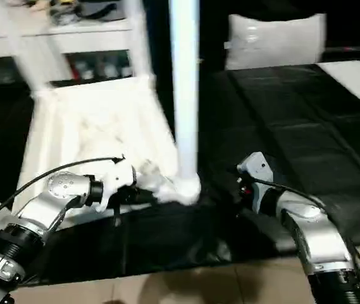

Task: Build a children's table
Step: Rotate leg to tighten

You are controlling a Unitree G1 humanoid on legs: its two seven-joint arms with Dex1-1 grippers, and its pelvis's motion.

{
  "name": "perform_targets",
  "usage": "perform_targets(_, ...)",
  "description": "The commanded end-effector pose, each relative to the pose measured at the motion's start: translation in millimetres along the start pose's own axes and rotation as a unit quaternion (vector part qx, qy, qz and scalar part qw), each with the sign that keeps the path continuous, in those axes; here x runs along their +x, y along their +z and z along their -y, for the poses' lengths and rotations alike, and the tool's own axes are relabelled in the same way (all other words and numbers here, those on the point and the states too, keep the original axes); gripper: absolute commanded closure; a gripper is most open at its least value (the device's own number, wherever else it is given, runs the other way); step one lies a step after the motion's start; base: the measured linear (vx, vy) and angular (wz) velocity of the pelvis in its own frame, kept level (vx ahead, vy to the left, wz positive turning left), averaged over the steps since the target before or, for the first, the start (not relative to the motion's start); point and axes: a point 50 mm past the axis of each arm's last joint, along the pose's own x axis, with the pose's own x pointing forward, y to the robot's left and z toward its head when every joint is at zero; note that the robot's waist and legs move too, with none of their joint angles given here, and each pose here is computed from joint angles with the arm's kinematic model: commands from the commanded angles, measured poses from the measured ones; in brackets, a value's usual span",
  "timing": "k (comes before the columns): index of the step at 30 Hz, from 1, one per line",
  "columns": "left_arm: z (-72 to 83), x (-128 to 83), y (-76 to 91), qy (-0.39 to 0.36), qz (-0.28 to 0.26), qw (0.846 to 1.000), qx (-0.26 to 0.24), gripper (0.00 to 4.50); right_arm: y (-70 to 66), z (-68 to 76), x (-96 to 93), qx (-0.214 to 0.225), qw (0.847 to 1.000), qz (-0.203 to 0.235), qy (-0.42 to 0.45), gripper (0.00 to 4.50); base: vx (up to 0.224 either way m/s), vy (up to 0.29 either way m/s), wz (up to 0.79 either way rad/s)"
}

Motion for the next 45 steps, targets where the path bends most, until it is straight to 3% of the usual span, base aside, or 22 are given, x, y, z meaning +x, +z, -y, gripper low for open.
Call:
perform_targets(1,8.6,7,-3.8,-0.051,-0.019,0.998,0.016,4.48,7.9,-2.9,0.7,-0.016,0.999,0.012,0.026,0.00,0.000,0.000,0.00)
perform_targets(8,13.7,4,-4.5,-0.097,-0.022,0.994,0.048,4.48,14.8,-14.0,-1.0,-0.029,0.994,0.022,0.103,0.00,0.000,0.000,0.00)
perform_targets(11,16.8,3,-2.8,-0.126,-0.024,0.988,0.084,4.48,13.9,-19.5,-3.1,-0.034,0.990,0.015,0.135,0.00,0.000,0.000,0.00)
perform_targets(16,14.2,3,-3.7,-0.116,-0.022,0.988,0.099,4.48,12.0,-24.2,-5.4,-0.039,0.988,0.004,0.150,0.00,0.000,0.000,0.00)
perform_targets(21,10.8,-1,-13.0,-0.078,-0.046,0.995,0.040,4.48,9.9,-27.8,-6.7,-0.012,0.987,0.000,0.159,0.00,0.000,0.000,0.00)
perform_targets(23,12.3,-4,-13.4,-0.082,-0.040,0.996,0.005,4.06,9.6,-29.0,-6.6,0.009,0.986,-0.001,0.166,0.00,0.000,0.000,0.00)
perform_targets(26,17.5,-10,-13.3,-0.089,-0.030,0.995,-0.024,3.93,8.6,-31.5,-7.1,0.054,0.982,-0.011,0.178,0.00,0.000,0.000,0.00)
perform_targets(29,19.3,-12,-14.4,-0.090,-0.028,0.995,-0.034,3.60,9.1,-32.4,-6.3,0.071,0.981,-0.009,0.181,0.00,0.000,0.000,0.00)
perform_targets(35,15.3,-14,-19.2,-0.064,-0.037,0.996,-0.046,3.51,16.7,-27.1,1.5,0.064,0.987,0.017,0.147,0.00,0.000,0.000,0.00)
perform_targets(45,11.6,-13,-18.3,-0.051,-0.037,0.996,-0.056,3.69,27.2,-30.0,7.1,0.008,0.984,0.041,0.171,0.00,0.000,0.000,0.00)
